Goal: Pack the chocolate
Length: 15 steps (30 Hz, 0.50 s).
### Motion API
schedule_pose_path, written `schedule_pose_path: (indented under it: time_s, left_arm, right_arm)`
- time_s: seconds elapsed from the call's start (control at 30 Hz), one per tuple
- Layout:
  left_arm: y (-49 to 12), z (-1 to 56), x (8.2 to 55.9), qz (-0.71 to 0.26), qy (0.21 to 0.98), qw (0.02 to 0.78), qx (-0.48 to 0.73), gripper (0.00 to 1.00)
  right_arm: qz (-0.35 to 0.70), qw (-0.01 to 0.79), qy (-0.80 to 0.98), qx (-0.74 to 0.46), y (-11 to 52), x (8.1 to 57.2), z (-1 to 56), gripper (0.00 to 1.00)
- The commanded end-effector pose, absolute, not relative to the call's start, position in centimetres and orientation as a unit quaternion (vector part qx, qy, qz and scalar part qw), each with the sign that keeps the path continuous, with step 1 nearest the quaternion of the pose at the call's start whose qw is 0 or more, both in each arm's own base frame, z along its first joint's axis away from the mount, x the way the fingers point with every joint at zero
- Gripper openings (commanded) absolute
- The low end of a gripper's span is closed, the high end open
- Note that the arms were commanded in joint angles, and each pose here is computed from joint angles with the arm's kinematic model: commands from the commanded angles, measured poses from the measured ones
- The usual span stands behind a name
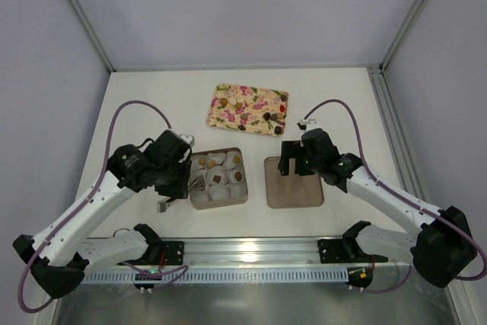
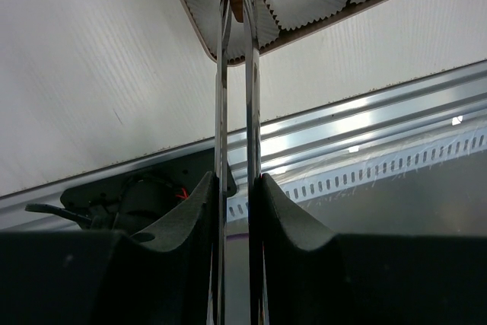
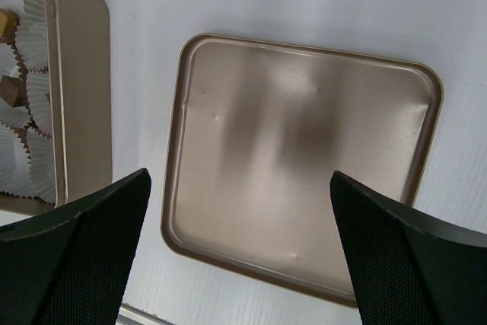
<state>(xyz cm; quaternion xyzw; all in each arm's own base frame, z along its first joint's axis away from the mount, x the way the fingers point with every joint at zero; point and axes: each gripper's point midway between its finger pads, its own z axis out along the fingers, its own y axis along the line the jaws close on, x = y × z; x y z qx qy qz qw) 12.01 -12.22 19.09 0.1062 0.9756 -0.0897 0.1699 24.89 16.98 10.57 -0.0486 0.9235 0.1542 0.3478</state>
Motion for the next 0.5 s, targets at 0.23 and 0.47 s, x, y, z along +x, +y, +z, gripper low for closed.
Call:
schedule_pose_path:
  time_s: [0.23, 0.47]
  left_arm:
    - [-10.9, 18.1, 10.4, -0.058, 0.984, 0.138, 0.097, 0.18]
    - [-10.8, 17.8, 10.2, -0.050, 0.985, 0.133, 0.100, 0.18]
  right_arm:
    - [0.164, 0.362, 0.916, -0.047, 17.4, 25.5, 11.0, 1.00]
    - [0.164, 0.361, 0.917, -0.047, 17.3, 25.4, 10.8, 1.00]
